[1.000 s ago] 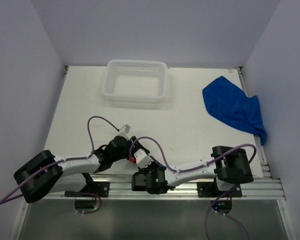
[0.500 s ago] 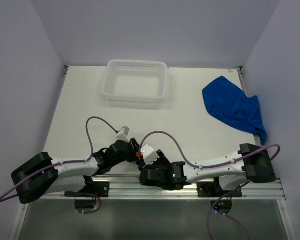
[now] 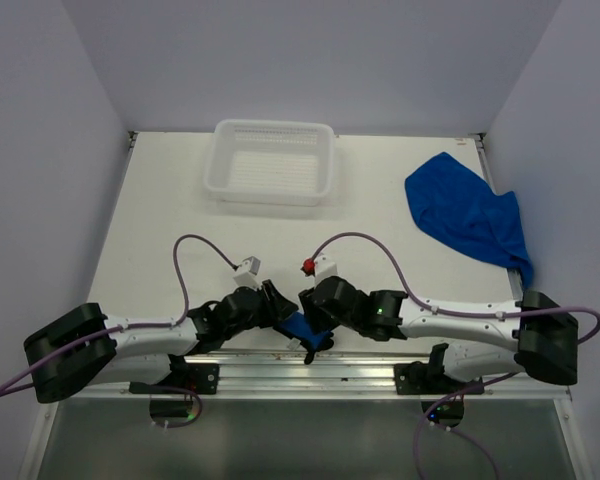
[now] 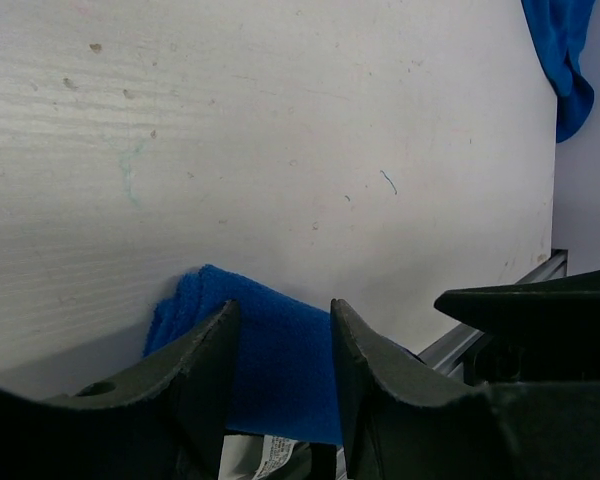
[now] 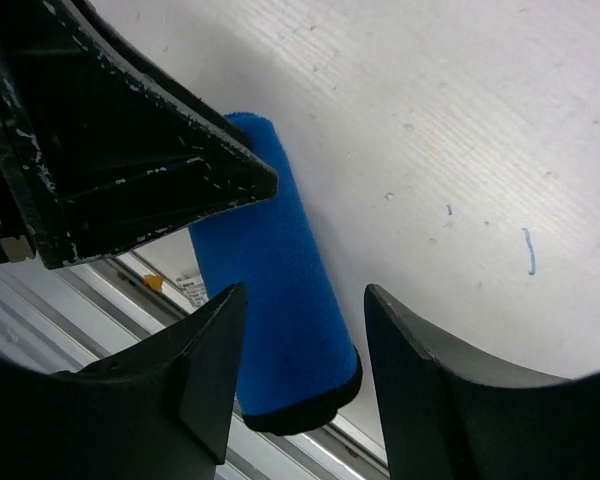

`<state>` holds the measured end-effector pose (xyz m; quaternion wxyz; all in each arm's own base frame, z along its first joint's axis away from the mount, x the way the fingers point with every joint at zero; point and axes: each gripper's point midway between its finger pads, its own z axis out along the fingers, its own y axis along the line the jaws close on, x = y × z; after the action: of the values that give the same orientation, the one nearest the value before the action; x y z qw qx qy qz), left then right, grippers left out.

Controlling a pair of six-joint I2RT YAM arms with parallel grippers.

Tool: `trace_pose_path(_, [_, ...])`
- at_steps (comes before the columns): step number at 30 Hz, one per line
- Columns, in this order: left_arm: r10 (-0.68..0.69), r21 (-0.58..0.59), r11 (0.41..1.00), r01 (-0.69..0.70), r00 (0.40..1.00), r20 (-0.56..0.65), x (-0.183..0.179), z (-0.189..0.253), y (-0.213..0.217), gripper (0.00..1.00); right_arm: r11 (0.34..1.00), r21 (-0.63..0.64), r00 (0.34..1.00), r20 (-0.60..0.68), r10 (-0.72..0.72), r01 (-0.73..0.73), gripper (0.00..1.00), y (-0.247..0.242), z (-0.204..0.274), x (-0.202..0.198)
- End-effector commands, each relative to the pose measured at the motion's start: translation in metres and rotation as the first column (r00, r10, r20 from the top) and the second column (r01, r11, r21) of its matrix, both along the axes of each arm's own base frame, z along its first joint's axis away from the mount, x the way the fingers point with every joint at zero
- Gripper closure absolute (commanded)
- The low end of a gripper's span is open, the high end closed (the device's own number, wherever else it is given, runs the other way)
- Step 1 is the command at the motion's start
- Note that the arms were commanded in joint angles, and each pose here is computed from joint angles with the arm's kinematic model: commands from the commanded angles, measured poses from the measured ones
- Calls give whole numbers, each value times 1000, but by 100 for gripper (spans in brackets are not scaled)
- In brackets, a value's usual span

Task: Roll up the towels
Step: Roll the towel

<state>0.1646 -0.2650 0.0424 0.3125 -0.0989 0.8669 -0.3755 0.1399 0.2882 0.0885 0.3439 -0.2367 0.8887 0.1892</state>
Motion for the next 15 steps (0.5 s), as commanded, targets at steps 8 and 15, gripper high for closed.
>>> trace_pose_path(8, [20, 80, 997, -18, 999, -24, -7, -21, 15, 54, 993, 22, 983, -144, 114, -112, 43, 23, -52, -22])
trace_pose_path(15, [24, 93, 995, -22, 1000, -20, -7, -21, 18, 54, 989, -133, 990, -134, 41, -59, 39, -3, -91, -15])
